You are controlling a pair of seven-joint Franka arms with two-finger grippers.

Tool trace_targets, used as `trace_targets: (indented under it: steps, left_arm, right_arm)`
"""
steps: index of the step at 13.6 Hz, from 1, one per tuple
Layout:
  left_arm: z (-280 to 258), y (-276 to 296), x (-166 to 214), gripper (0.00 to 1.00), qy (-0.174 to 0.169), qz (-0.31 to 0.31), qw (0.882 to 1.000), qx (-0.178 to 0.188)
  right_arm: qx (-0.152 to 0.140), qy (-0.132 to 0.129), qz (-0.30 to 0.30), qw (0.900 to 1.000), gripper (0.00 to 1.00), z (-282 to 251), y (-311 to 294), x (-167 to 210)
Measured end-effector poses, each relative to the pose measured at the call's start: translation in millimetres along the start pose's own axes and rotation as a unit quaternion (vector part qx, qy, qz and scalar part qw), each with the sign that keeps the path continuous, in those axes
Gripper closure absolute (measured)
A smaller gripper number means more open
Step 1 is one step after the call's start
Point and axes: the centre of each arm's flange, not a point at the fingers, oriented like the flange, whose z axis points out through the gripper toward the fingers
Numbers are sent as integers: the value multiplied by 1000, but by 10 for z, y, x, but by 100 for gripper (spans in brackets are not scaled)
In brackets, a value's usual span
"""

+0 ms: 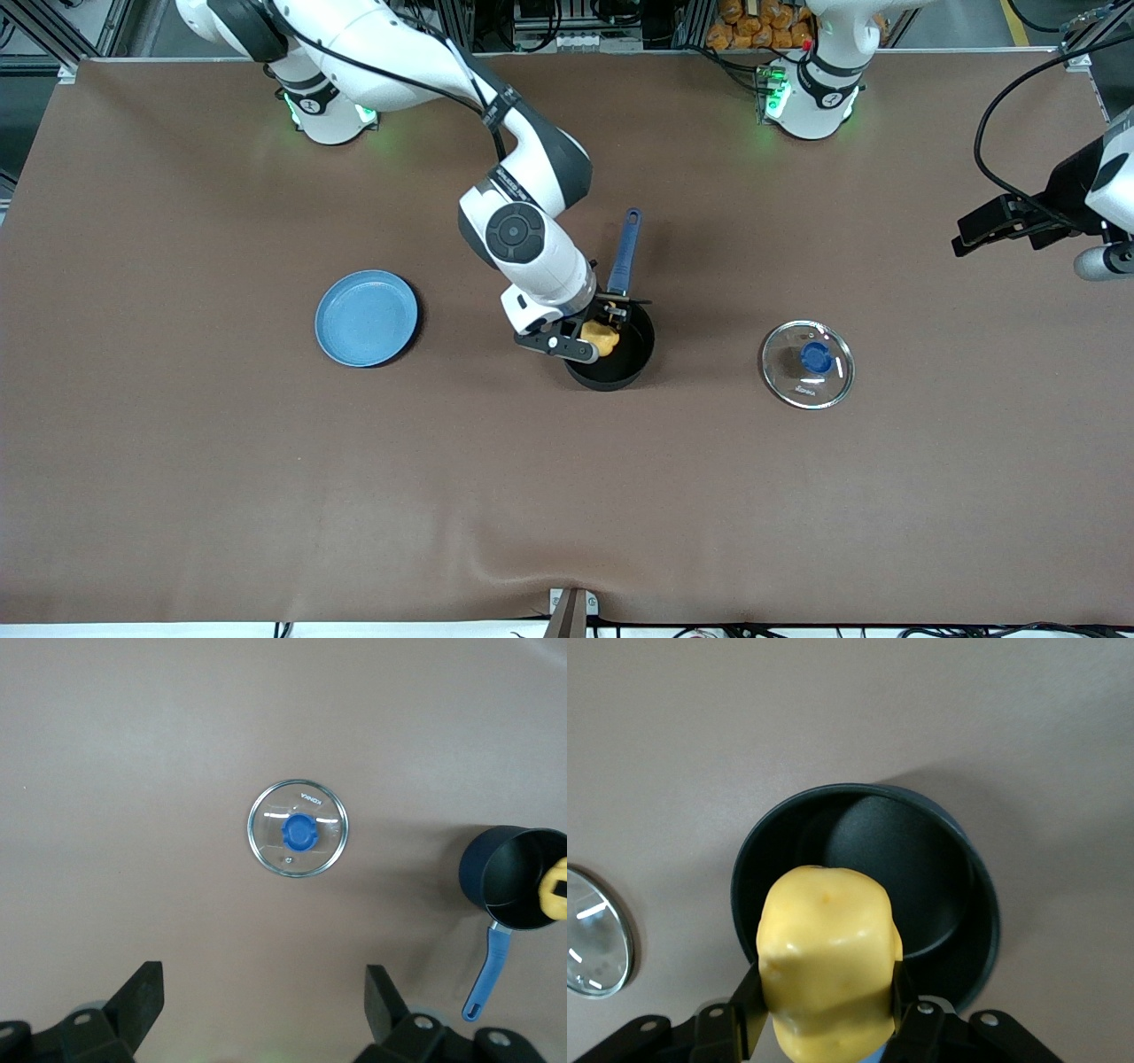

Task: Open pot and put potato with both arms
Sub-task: 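Carry the yellow potato with the right gripper over the saucepan, then lower the potato into the saucepan and open the right gripper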

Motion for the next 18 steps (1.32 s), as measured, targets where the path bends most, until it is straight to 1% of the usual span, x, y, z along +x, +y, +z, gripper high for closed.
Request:
trace_targets:
  steps: [4,8,10,14,18]
  left_arm:
    - [-153,29,-113,0,11,0,1000,5]
    - [-317,-23,-419,0,24,2,1000,0]
    - [-345,-23,-503,0,27,4,1000,-1]
    - [-258,-26,-497,0,21,4,1000,0]
    - [-19,-57,-444,0,12,16,1000,2]
  right_arm:
    - [-9,-6,-2,1000,41,319,-5,-132]
    - [-21,-11,-2,1000,41,592,55,-173]
    - [-23,-12,-2,1000,41,700,77,-186]
    - [-21,-8,0,1000,41,865,123,-165]
    - [-21,-5,0,1000,41,946,150,-149]
